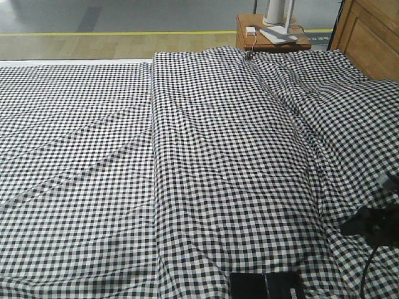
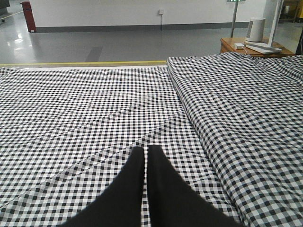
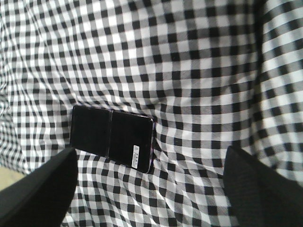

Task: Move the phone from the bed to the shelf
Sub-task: 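Move the right gripper down toward the black phone at the bed edge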

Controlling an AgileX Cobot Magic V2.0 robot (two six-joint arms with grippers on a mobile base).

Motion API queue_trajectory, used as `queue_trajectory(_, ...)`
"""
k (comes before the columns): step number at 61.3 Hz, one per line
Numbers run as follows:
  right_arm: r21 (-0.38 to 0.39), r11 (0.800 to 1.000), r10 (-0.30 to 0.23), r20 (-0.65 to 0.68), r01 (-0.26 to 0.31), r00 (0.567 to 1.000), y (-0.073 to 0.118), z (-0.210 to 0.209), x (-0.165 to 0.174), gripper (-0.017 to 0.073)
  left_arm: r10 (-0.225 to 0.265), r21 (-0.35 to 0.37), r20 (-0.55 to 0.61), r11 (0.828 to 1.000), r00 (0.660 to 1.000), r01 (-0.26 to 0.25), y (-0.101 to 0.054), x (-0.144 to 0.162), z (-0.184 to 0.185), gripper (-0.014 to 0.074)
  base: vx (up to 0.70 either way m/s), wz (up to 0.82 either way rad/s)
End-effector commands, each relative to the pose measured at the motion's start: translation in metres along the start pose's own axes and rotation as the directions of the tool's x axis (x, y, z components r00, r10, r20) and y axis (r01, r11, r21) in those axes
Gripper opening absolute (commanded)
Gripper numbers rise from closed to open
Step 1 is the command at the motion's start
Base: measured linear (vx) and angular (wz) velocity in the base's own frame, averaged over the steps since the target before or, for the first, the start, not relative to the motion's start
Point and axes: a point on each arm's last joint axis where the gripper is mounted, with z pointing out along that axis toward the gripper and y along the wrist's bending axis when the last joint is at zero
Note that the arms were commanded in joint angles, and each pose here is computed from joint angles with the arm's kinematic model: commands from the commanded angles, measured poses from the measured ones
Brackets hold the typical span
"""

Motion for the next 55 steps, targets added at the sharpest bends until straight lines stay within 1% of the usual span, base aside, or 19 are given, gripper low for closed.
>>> queue_trajectory(1, -0.077, 0.995, -0.058, 0.044, 0.061, 0.997, 0.007, -0.005, -0.008, 0.0587, -0.012, -0.002, 0.071, 1.000, 0.997, 0.012, 0.000, -0.005, 0.000, 0.0001, 0.00, 0.00)
queue_trajectory(12, -0.180, 0.983, -0.021, 0.014, 0.024, 1.000, -0.001, 0.021, 0.002, 0.0587, -0.012, -0.002, 0.071, 1.000, 0.997, 0.012, 0.000, -0.005, 0.000, 0.0001, 0.00, 0.00)
queue_trajectory(18, -0.218, 0.976, -0.022, -0.010, 0.019, 1.000, -0.005, 0.033, 0.008, 0.0587, -0.012, -0.002, 0.071, 1.000, 0.997, 0.012, 0.000, -0.005, 0.000, 0.0001, 0.00, 0.00)
queue_trajectory(24, -0.258, 0.966, -0.011, -0.036, 0.002, 0.999, -0.009, 0.045, 0.015, 0.0587, -0.012, -0.002, 0.071, 1.000, 0.997, 0.012, 0.000, -0.005, 0.000, 0.0001, 0.00, 0.00)
queue_trajectory(26, -0.267, 0.964, -0.010, -0.040, -0.001, 0.999, -0.010, 0.048, 0.016, 0.0587, -0.012, -0.002, 0.071, 1.000, 0.997, 0.012, 0.000, -0.005, 0.000, 0.0001, 0.00, 0.00)
queue_trajectory(33, -0.289, 0.957, 0.021, -0.059, -0.037, 0.998, -0.015, 0.060, 0.023, 0.0587, -0.012, -0.002, 0.071, 1.000, 0.997, 0.012, 0.000, -0.005, 0.000, 0.0001, 0.00, 0.00)
queue_trajectory(41, -0.333, 0.941, 0.034, -0.070, -0.055, 0.997, -0.018, 0.073, 0.029, 0.0587, -0.012, -0.002, 0.071, 1.000, 0.997, 0.012, 0.000, -0.005, 0.000, 0.0001, 0.00, 0.00)
queue_trajectory(55, -0.364, 0.926, 0.078, -0.065, -0.097, 0.995, -0.025, 0.091, 0.038, 0.0587, -0.012, -0.002, 0.071, 1.000, 0.997, 0.012, 0.000, -0.005, 0.000, 0.0001, 0.00, 0.00)
